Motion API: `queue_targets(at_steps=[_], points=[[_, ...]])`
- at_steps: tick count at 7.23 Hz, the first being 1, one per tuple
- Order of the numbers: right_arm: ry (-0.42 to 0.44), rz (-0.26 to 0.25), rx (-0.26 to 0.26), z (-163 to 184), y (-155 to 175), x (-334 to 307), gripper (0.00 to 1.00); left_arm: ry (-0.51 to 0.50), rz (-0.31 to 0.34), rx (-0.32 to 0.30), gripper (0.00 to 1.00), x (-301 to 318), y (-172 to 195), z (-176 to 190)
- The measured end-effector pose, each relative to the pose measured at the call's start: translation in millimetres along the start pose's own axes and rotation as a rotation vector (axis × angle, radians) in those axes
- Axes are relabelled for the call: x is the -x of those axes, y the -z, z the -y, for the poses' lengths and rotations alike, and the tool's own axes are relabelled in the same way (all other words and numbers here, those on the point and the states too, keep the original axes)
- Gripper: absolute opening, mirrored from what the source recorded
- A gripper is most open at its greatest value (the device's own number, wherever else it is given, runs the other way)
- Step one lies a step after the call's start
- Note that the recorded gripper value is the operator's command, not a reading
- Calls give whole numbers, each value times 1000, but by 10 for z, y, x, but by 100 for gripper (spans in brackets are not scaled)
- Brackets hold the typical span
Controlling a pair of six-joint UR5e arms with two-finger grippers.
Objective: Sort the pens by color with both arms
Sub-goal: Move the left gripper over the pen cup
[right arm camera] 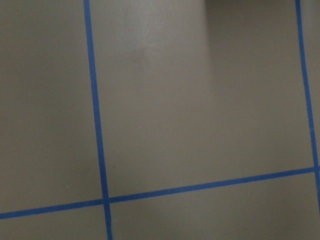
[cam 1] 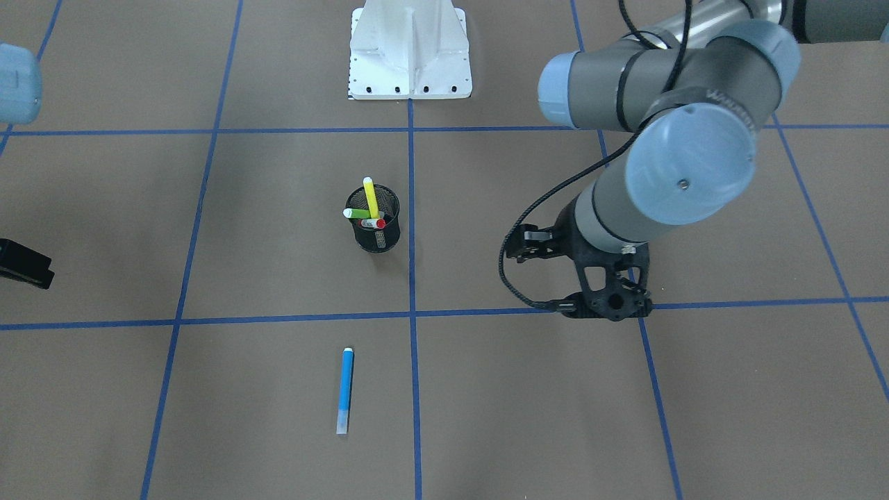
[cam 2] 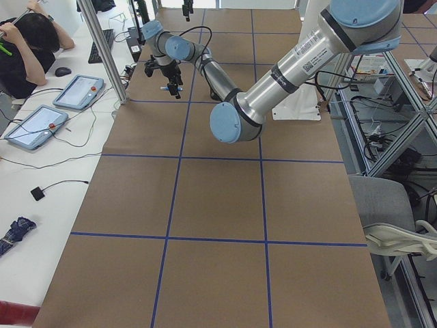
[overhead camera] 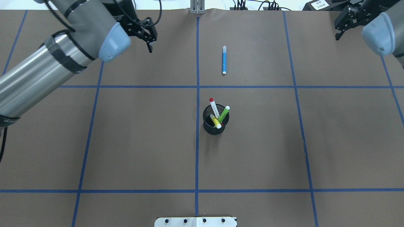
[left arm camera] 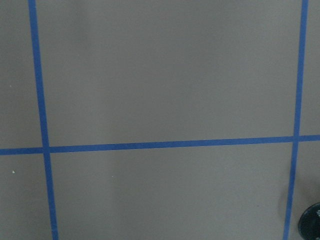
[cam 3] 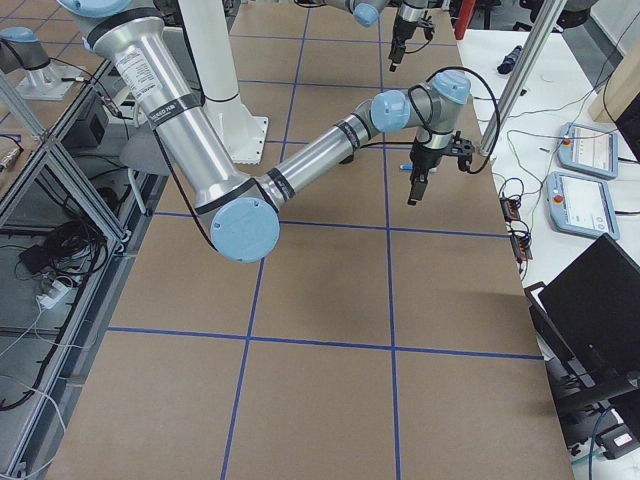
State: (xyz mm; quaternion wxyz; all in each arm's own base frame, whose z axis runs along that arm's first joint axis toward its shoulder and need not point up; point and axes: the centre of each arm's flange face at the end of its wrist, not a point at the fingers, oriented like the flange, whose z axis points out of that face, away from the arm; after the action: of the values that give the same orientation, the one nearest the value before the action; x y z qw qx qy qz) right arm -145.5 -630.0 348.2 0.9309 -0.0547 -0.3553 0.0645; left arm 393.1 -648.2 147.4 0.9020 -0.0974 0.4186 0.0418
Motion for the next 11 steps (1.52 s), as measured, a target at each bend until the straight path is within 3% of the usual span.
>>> queue_targets(at_steps=[2, 7, 11], points=[[-5, 17, 16, -16, -33, -12, 100, -1, -30, 63, 100, -728, -142, -70], [-1, 40, 33, -42, -73, 15, 99, 43, -124, 86, 100, -1465, -800, -431], [6, 43, 43, -55, -122, 63, 99, 85, -139, 95, 73, -1533, -1057, -442]])
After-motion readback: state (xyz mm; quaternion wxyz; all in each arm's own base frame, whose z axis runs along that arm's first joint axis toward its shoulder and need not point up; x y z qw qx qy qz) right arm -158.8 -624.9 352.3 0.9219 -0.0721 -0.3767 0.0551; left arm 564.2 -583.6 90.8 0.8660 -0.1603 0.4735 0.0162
